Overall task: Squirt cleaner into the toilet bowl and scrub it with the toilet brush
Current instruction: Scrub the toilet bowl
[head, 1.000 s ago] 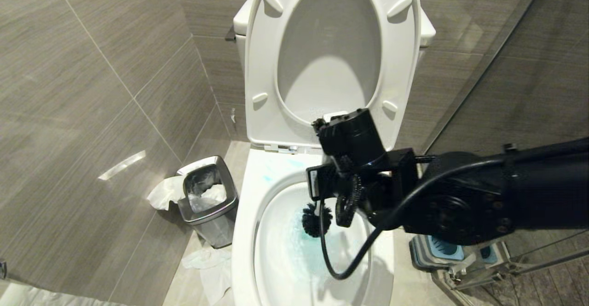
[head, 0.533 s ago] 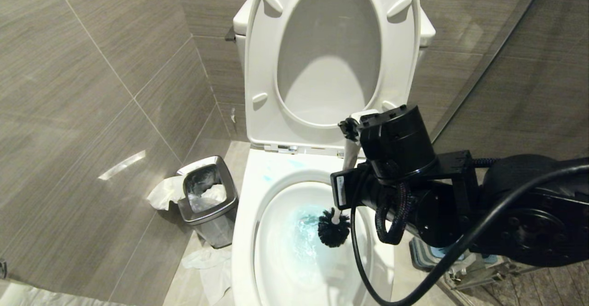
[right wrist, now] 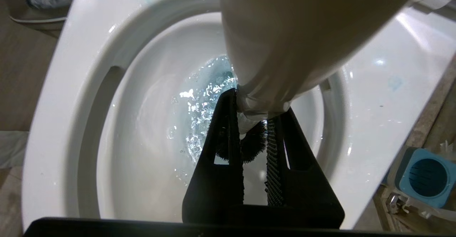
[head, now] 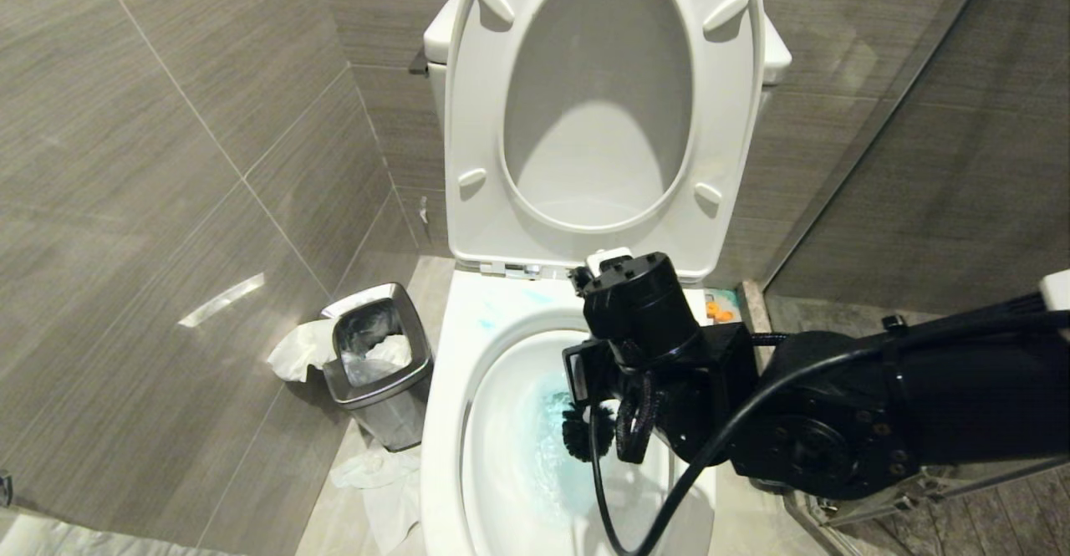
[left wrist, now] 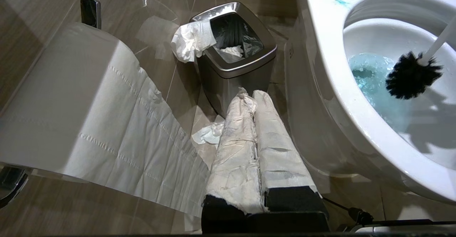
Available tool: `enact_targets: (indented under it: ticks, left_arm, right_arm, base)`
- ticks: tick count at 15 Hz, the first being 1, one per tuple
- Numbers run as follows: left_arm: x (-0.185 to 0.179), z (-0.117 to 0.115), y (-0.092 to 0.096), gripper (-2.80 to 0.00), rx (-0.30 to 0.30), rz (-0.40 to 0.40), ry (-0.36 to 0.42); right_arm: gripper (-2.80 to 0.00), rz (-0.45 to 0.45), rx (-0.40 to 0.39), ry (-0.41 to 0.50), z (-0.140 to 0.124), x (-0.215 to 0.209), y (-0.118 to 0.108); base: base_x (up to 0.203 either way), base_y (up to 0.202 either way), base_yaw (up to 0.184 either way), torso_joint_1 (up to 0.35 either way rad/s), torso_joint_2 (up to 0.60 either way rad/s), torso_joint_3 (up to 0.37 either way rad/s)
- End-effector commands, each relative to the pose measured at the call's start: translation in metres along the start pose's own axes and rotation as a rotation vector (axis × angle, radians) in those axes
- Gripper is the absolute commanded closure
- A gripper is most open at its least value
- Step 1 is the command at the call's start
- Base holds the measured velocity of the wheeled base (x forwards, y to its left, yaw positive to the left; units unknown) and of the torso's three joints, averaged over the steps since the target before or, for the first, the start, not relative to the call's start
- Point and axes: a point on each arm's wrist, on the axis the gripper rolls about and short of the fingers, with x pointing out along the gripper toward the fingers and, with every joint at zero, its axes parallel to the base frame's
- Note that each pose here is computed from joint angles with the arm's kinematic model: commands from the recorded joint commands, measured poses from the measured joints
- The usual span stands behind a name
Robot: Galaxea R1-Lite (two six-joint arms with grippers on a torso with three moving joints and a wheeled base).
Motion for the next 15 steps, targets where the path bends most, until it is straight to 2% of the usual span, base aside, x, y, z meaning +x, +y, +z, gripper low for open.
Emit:
enact_targets:
  ticks: [1,4,7,10,12,15]
  left_arm:
    - [0.0,-0.001,0.0,0.0,0.001,0.0,0.005]
    - [0.0,-0.001,0.0,0.0,-0.001,0.0,0.005]
    - [0.0,-0.001,0.0,0.0,-0.001,0.0,0.005]
    - [0.0,-0.001,0.0,0.0,0.001,0.0,0.005]
    - [0.0,-0.001,0.0,0.0,0.001,0.0,0.005]
    - [0.0,-0.001,0.0,0.0,-0.001,0.0,0.005]
  right_arm:
    - [0.0,0.005,-0.05,0.058,-0.026,0.021,0.018]
    - [0.0,0.041,-0.065,0.051,-0.029,0.027,0.04]
    - [0.0,0.072,-0.067,0.01,-0.022,0.035,0.062]
    - [0.0,0.078,-0.07,-0.045,-0.006,0.047,0.073]
    - [0.0,0.047,-0.082,-0.067,0.004,0.062,0.065]
    - [0.0,-0.008,-0.043,-0.103,0.025,0.076,0.041]
  base:
    - [0.0,0.0,0.0,0.0,0.0,0.0]
    - [0.0,0.0,0.0,0.0,0.0,0.0]
    - [0.0,0.0,0.0,0.0,0.0,0.0]
    - [0.0,0.0,0.0,0.0,0.0,0.0]
    - [0.0,0.0,0.0,0.0,0.0,0.0]
    - [0.0,0.0,0.0,0.0,0.0,0.0]
